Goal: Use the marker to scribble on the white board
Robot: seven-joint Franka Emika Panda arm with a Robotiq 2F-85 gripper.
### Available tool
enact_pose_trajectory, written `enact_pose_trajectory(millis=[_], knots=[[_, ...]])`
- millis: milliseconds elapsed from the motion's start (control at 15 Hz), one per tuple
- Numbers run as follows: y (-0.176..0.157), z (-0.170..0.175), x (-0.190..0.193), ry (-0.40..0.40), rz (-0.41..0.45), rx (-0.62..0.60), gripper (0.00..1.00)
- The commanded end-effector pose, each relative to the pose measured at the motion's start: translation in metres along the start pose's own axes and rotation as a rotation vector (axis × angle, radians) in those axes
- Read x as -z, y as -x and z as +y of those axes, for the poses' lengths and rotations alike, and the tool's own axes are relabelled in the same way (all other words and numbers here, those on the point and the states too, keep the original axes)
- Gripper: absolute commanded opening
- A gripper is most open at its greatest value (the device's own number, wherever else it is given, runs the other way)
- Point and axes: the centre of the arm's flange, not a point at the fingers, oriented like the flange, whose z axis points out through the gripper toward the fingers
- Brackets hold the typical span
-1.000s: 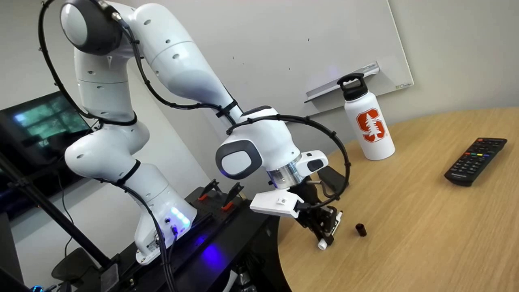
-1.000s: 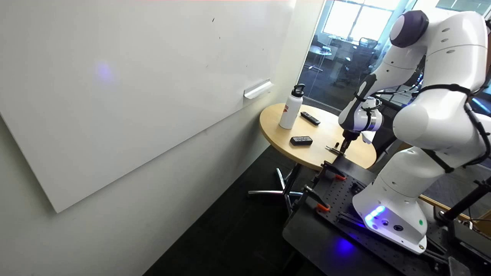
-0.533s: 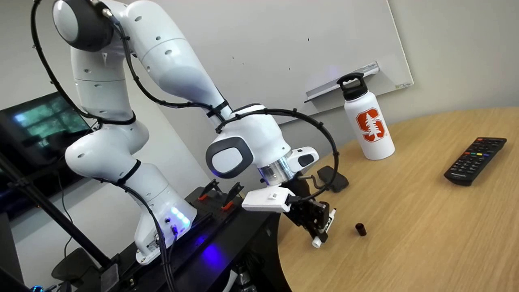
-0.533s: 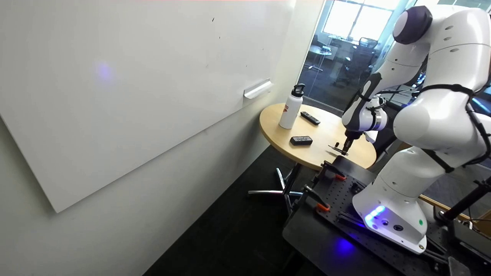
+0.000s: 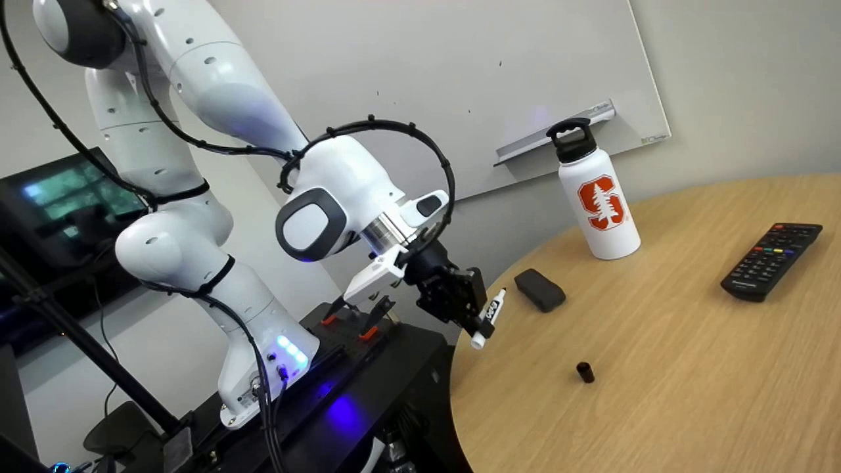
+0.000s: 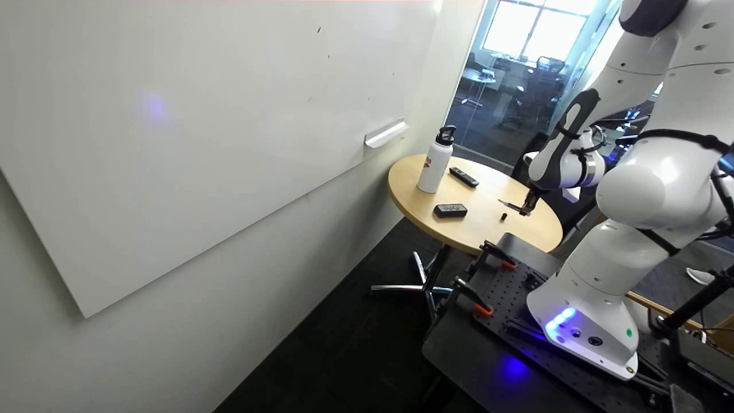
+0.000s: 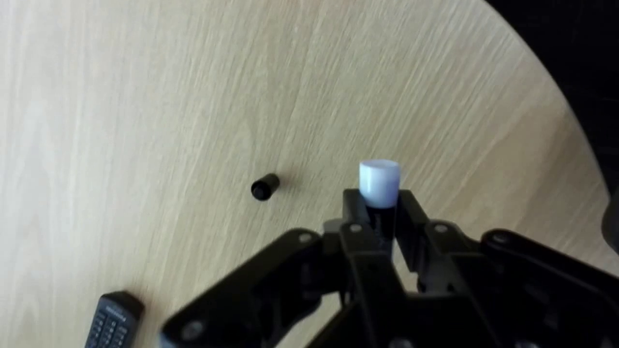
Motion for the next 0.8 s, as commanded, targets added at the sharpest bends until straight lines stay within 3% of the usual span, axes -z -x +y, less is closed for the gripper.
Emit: enact_pose_trajectory(millis=[0,267,333,667,733], knots=[[-0.021,-0.015,0.072,0.075,0.078,-0.04,0.05],[-0.031,-0.004,0.094,0.141,0.135,-0.061,0.05],[-0.03,0.012,0.06,0.1,0.114,-0.027,0.2],[-0.03,0.017,0.065,0.114,0.124,-0.037,0.2],[-0.03,0.017,0.065,0.114,0.124,-0.037,0.05]])
